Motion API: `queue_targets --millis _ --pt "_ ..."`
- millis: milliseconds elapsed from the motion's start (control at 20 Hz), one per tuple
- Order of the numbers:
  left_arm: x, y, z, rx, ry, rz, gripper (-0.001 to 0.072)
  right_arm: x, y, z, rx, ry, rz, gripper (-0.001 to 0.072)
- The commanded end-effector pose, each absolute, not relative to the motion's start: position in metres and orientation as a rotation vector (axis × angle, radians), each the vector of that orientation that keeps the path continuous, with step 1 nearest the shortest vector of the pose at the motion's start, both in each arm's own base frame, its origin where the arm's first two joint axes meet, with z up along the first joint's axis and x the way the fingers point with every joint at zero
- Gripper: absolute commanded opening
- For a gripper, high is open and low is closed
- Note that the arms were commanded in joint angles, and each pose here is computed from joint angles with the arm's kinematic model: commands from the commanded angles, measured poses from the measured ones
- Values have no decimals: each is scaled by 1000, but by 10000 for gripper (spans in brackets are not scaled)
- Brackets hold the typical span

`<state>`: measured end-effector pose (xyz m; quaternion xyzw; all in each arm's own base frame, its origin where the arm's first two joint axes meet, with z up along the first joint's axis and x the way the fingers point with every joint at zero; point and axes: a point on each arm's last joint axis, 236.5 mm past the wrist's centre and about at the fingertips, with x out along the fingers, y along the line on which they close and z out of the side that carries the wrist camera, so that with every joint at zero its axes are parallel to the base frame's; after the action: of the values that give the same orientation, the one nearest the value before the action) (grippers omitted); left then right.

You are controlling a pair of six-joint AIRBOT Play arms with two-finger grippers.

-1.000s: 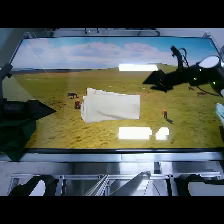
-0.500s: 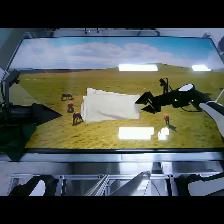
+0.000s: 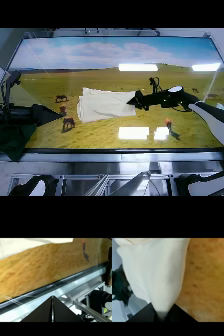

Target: Fold the shirts.

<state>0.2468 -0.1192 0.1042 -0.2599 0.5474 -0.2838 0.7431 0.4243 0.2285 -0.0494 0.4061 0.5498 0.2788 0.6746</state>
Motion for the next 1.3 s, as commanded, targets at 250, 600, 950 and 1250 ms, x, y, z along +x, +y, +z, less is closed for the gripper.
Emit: queue_targets --millis 250,600,950,1250 --pt "248 -118 104 -548 1187 -632 16 375 -140 91 686 859 -270 18" --pt "250 -118 104 -532 1171 -636 16 133 -302 80 786 937 -1048 18" --pt "254 -117 99 -547 1186 -631 16 76 -288 24 801 1211 -1127 434" --pt "256 -125 81 -560 1265 -673 16 94 -266 18 918 1211 -1044 690"
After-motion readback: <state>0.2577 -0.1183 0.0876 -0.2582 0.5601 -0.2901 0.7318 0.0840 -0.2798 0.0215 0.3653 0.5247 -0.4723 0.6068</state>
